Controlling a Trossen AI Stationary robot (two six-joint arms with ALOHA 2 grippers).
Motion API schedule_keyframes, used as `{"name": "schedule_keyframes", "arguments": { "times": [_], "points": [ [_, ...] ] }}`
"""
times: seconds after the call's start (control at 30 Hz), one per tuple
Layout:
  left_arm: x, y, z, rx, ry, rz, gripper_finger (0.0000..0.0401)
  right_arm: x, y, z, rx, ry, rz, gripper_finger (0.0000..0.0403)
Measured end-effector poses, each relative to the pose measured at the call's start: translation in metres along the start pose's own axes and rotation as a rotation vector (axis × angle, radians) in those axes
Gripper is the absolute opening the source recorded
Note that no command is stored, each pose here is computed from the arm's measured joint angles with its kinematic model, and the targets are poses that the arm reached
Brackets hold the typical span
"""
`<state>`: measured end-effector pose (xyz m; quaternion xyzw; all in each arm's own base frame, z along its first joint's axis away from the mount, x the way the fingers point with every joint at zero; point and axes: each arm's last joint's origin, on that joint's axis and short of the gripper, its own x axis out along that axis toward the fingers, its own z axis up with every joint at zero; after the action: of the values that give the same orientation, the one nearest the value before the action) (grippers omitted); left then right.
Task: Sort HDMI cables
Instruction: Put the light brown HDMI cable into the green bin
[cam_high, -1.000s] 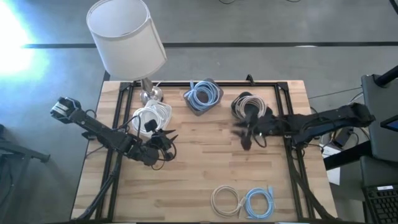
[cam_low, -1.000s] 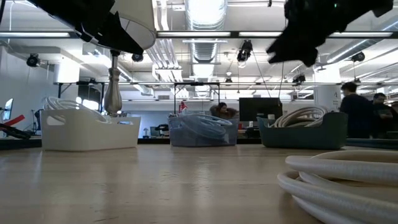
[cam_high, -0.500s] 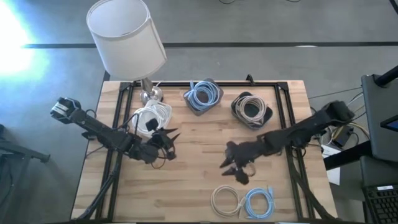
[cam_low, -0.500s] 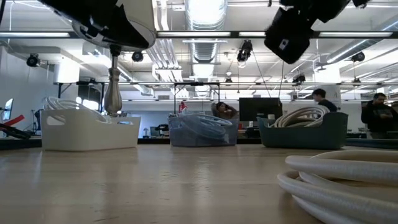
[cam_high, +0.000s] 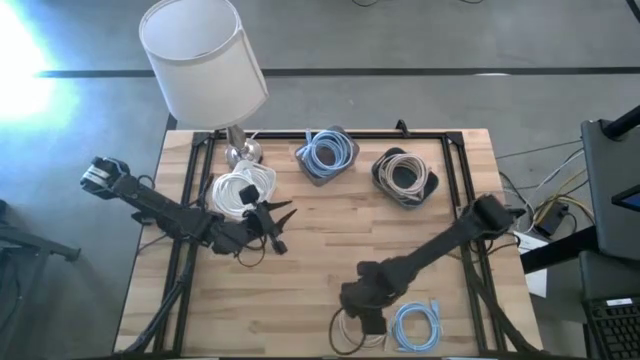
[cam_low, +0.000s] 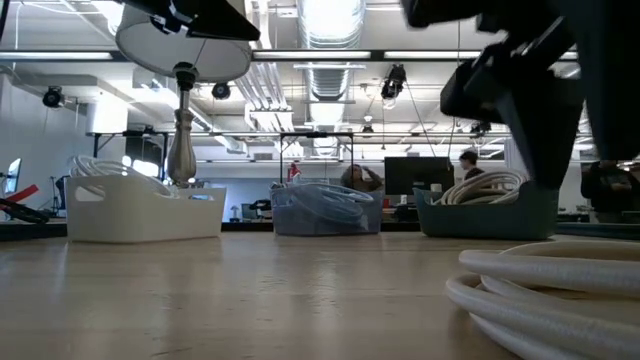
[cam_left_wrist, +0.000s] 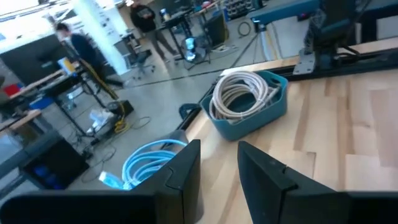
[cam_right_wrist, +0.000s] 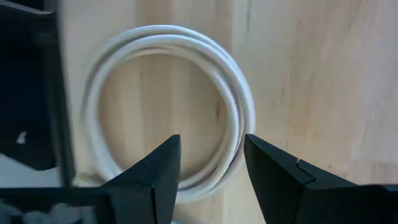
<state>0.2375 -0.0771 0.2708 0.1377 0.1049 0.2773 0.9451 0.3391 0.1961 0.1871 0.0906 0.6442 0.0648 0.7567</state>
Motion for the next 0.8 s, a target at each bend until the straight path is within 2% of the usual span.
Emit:
{"name": "schedule_keyframes", "arguments": {
  "times": [0.23,0.5,0.63,0.8],
  "points": [
    [0.003,0.002,0.002,0.096,-0.016,-0.014,0.0110,0.028,0.002,0.012,0.053,0.098,-0.067,0.0171],
    [0.007,0.006,0.003,0.128,-0.016,0.009,0.0110,0.033,-0.003,0.015,0.044,0.076,-0.120,0.0169],
    [0.007,0.005,0.003,0.129,-0.022,-0.014,0.0110,0.035,-0.006,0.014,0.005,0.060,-0.167,0.0155],
    [0.007,0.004,0.003,0.119,-0.031,-0.051,0.0110,0.042,-0.009,0.012,-0.024,0.053,-0.164,0.0125]
  ]
}}
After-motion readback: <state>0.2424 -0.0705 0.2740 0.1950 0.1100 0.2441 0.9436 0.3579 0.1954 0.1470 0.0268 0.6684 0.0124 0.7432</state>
